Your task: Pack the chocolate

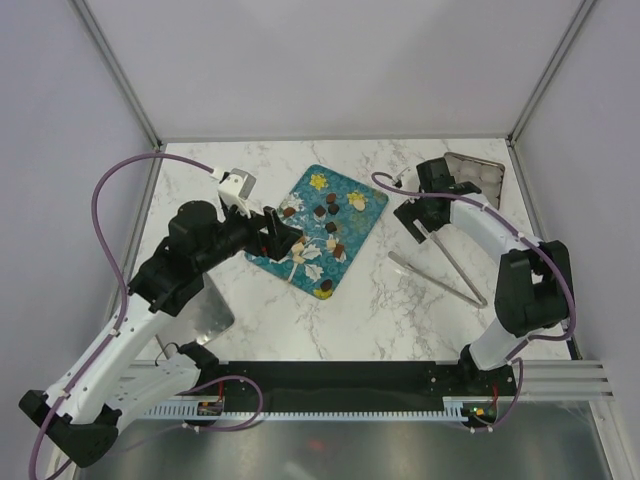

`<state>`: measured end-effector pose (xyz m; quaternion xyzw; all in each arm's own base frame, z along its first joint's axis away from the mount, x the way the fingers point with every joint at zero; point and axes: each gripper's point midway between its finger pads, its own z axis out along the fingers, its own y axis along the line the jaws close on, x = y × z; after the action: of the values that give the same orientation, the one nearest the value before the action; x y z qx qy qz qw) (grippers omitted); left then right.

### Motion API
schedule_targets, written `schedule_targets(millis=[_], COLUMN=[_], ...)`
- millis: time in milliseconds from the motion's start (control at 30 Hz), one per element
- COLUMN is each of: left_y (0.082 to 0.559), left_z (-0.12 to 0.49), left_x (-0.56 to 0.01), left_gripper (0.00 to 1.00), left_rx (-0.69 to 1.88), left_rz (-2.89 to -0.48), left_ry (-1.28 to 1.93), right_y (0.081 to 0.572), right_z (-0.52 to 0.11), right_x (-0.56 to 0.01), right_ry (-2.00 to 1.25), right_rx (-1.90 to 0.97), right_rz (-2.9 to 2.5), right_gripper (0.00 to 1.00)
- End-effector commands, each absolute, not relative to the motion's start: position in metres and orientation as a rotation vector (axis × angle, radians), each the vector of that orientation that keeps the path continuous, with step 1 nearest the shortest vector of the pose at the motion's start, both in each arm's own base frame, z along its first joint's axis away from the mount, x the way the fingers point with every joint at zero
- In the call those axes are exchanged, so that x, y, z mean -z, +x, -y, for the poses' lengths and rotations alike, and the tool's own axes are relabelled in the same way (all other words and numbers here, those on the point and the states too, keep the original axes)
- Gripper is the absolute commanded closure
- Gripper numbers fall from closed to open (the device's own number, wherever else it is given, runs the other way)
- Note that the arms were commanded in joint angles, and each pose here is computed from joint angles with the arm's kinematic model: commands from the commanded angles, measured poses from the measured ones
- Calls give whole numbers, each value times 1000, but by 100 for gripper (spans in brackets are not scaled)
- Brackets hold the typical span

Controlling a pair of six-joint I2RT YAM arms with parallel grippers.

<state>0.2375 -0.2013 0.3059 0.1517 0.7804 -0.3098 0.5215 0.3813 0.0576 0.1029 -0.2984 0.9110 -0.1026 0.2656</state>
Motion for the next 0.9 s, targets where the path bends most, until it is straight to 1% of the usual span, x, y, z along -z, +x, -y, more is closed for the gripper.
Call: schedule_targets(millis=[0, 33, 100, 133, 167, 300, 367, 467, 600, 767, 867], left_y=[233, 233, 232, 232, 232, 230, 230, 230, 232, 234, 234], left_z=[202, 202, 199, 197, 196, 196, 196, 195, 195, 194, 193], left_x=[-327, -327, -330, -331, -331, -334, -336, -335, -331, -329, -330], left_gripper=[1, 1, 2, 2, 1, 2, 2, 2, 2, 2, 2], left_rx=[763, 761, 753, 745, 741, 746, 748, 744, 736, 725, 719], left_rz=[-1790, -1788, -1776, -1772, -1770, -1759, -1756, -1756, -1769, -1774, -1769], left_ry=[394, 394, 391, 382, 378, 380, 380, 377, 374, 372, 367], right_y=[364, 355, 350, 337, 333, 292, 285, 272, 242, 238, 243], right_z=[-49, -47, -51, -47, -44, -15, -11, -5, -1, 1, -1], right_x=[-102, -92, -94, -83, -87, -66, -64, -58, -39, -32, -33], right_ry=[-990, -1030, -1105, -1126, -1127, -1338, -1335, -1271, -1349, -1379, -1374], right_rx=[192, 172, 150, 140, 150, 254, 253, 176, 114, 90, 67], right_rz=[-2488, -2497, -2421, -2439, -2418, -2448, -2452, -2489, -2548, -2565, -2570], right_gripper=[2, 2, 2, 2, 2, 2, 2, 2, 2, 2, 2])
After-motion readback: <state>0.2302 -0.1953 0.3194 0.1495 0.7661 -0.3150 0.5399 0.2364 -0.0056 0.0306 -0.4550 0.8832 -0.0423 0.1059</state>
